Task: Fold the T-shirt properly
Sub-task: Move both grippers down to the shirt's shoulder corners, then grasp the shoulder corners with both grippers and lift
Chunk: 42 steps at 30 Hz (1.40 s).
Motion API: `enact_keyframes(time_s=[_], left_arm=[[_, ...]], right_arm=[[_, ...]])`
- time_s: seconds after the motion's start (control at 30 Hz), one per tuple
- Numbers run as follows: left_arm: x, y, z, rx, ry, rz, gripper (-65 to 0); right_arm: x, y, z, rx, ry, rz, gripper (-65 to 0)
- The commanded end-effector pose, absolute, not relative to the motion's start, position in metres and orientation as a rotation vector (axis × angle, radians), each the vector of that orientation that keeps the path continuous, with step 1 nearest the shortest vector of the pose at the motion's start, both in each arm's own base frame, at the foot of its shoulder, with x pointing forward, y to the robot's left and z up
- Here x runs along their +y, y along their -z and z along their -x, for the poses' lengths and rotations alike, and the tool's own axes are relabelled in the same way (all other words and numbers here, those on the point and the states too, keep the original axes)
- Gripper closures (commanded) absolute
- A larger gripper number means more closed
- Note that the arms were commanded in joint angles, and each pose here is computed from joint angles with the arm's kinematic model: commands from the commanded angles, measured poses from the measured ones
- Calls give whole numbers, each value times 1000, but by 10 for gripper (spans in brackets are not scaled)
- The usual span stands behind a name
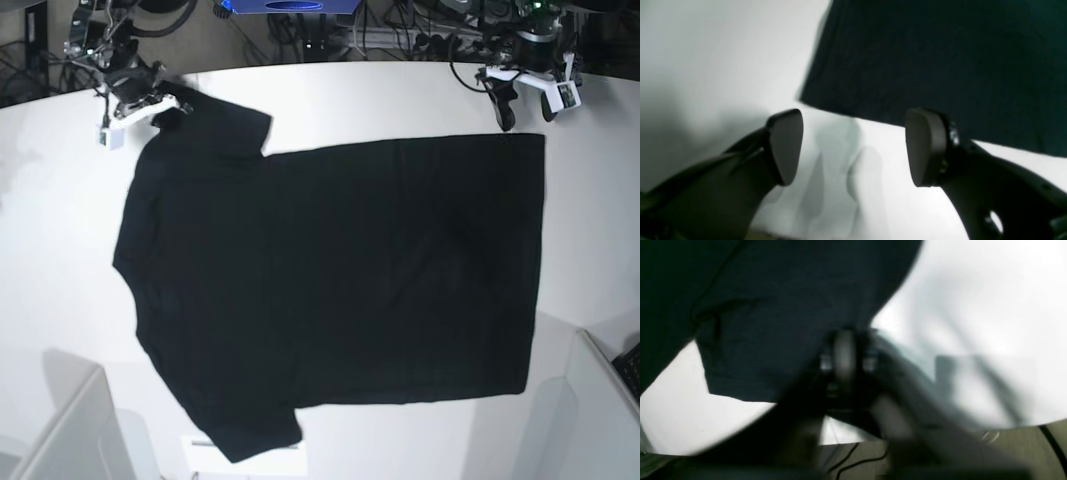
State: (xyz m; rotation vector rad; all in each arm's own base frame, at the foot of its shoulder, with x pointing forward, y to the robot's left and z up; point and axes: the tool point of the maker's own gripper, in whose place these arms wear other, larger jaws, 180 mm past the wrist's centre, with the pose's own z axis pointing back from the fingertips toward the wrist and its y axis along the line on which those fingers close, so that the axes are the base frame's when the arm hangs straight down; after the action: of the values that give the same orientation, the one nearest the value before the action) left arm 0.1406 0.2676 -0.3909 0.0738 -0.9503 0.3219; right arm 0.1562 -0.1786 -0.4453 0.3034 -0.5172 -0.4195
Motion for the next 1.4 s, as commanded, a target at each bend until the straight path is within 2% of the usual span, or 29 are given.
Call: enact_keyframes(time_s=[0.0,0.37,0.53,0.97,1.13,1.2,1.23,1.27,1.37], left_arm=[[270,388,-142,-961,-319,-77,-449],[282,411,-151,-918,-368,-89,-448],[321,414,-142,-934,-573,-101,-448],[291,417,-180,-965,-532,-1,-448],[290,439,-182,-857,-557,25,-443],[298,439,-180,-844,-575,13,-397],[300,438,-179,-842,-580,10,-342],[300,438,-179,-842,-580,10,-281],[302,437,-179,-843,-582,6,-39]], right_arm=[[-178,452,-146,-464,411,-294,0],[-179,459,-143,-444,420,-293,0],[-179,458,-143,-446,419,-293,0],[-179,458,-143,-447,419,-293,0],[-179,458,-143,-446,419,-293,0],[-179,458,-142,-444,419,-292,0],[-179,458,-142,-444,419,-292,0],[-179,459,-142,-443,420,-292,0],[-179,458,-142,-444,420,-293,0]])
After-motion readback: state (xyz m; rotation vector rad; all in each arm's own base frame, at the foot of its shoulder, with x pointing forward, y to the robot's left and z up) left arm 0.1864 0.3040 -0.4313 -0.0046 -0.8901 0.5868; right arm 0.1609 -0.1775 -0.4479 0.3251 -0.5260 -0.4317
